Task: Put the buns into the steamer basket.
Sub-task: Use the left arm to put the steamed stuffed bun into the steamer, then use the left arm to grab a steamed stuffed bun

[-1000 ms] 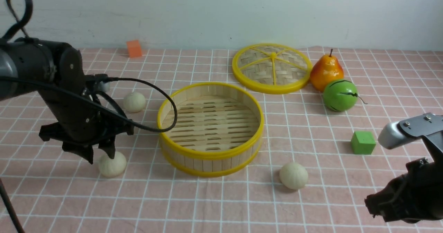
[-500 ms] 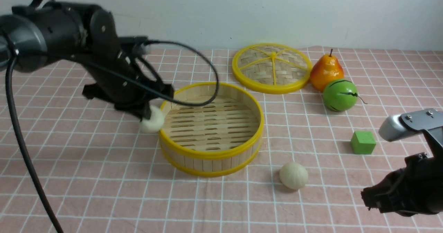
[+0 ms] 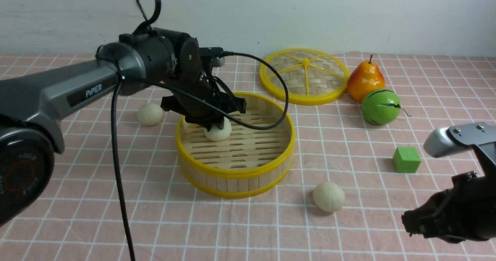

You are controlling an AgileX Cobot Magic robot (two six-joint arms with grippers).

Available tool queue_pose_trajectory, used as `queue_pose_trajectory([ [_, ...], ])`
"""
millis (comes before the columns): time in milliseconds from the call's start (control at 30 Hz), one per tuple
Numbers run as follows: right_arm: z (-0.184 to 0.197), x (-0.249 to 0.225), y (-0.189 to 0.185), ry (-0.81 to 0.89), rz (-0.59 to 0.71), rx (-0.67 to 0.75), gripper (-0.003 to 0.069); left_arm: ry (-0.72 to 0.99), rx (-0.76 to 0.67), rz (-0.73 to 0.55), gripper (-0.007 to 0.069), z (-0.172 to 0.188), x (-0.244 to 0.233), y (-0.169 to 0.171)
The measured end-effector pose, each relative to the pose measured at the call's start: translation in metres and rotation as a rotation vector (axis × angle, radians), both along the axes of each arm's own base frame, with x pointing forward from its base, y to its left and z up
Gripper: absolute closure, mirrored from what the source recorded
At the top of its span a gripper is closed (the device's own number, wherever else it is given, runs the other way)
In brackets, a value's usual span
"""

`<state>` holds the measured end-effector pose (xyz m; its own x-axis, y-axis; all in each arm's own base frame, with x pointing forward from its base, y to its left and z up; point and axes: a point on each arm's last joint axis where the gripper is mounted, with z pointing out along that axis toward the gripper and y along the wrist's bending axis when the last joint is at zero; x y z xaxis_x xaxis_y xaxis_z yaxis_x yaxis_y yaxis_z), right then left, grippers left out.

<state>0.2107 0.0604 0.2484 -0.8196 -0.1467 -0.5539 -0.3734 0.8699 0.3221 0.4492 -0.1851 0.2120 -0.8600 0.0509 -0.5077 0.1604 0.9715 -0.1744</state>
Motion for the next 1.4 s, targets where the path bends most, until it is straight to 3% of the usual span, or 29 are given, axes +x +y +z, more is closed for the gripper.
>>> queue_pose_trajectory([
  [67, 0.0, 0.0, 0.0, -0.001, 0.003, -0.001, 0.0645, -0.016, -0.004, 0.007, 0.0275, 0.006, 0.001, 0.0],
  [133, 0.0, 0.0, 0.0, -0.004, 0.008, -0.004, 0.0645, -0.023, 0.005, 0.007, 0.024, 0.012, 0.0, 0.001],
  [200, 0.0, 0.0, 0.0, -0.019, 0.032, -0.018, 0.0642, -0.077, 0.052, -0.006, 0.0175, 0.037, -0.001, 0.006],
  [400, 0.0, 0.0, 0.0, -0.03, 0.046, -0.019, 0.0637, -0.274, 0.151, 0.066, 0.0153, 0.083, 0.009, 0.035],
  [433, 0.001, 0.0, 0.001, -0.031, 0.045, -0.014, 0.0638, -0.287, 0.138, 0.161, 0.0156, 0.083, 0.017, 0.055],
  [600, 0.001, 0.001, 0.002, -0.032, 0.038, 0.001, 0.0634, -0.173, 0.088, 0.326, 0.0191, 0.044, 0.038, 0.097],
  [1000, 0.001, 0.002, 0.003, -0.028, 0.028, 0.027, 0.0627, -0.081, 0.066, 0.364, 0.0218, -0.004, 0.051, 0.104],
  [1167, 0.001, 0.002, 0.003, -0.027, 0.028, 0.029, 0.0622, -0.05, 0.103, 0.352, 0.0306, -0.031, 0.056, 0.104],
  [1400, 0.001, 0.002, 0.004, -0.022, 0.026, 0.044, 0.0614, -0.04, 0.116, 0.351, 0.0566, -0.033, 0.055, 0.105],
])
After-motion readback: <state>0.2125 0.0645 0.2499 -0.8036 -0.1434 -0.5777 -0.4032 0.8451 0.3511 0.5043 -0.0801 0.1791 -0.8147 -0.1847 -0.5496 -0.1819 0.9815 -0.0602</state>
